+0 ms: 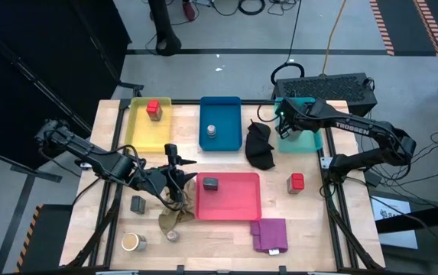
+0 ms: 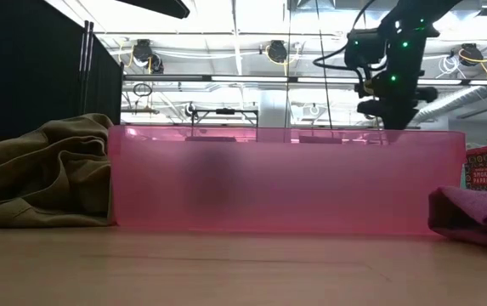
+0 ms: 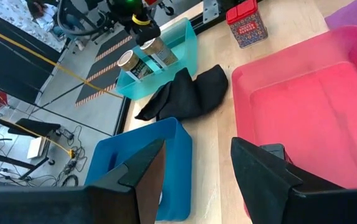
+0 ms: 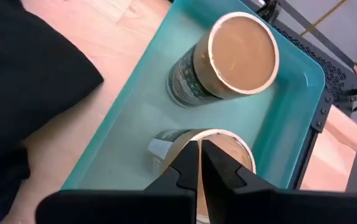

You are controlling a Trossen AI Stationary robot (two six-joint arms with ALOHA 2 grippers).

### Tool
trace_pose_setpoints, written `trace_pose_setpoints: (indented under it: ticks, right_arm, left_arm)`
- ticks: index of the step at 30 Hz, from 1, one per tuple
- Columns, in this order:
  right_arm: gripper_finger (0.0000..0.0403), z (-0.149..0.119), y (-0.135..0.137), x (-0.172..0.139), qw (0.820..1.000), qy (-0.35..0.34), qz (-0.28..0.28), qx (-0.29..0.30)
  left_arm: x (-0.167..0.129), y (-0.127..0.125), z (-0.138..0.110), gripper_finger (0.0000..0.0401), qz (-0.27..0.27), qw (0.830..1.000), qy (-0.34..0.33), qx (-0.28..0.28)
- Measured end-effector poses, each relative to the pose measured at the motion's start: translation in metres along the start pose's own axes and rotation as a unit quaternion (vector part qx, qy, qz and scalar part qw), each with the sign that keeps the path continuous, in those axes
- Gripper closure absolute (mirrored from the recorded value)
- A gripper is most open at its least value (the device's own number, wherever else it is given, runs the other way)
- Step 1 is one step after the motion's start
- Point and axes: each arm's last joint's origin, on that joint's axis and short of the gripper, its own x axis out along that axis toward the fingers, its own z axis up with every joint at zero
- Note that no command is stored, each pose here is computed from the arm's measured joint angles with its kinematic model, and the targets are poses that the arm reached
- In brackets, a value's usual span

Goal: Sort spices by type
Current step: Put the right golden seasoning bottle into the light blue bin

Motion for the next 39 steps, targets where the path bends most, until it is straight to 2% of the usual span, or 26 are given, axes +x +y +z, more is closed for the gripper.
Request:
trace_pose_setpoints:
  ticks: [10, 39]
  right_arm:
    - [0.0403, -0.0017, 0.0001, 0.0, 1.0, 0.012, 0.009, 0.018]
    - [0.0403, -0.0004, 0.0036, 0.0061, 1.0, 0.02, 0.0, -0.002]
  left_arm:
    - [0.0, 0.0001, 0.0, 0.0212, 0.0, 1.0, 0.0, 0.0]
    - [0.0, 0.0, 0.0, 0.0212, 0.0, 1.0, 0.0, -0.002]
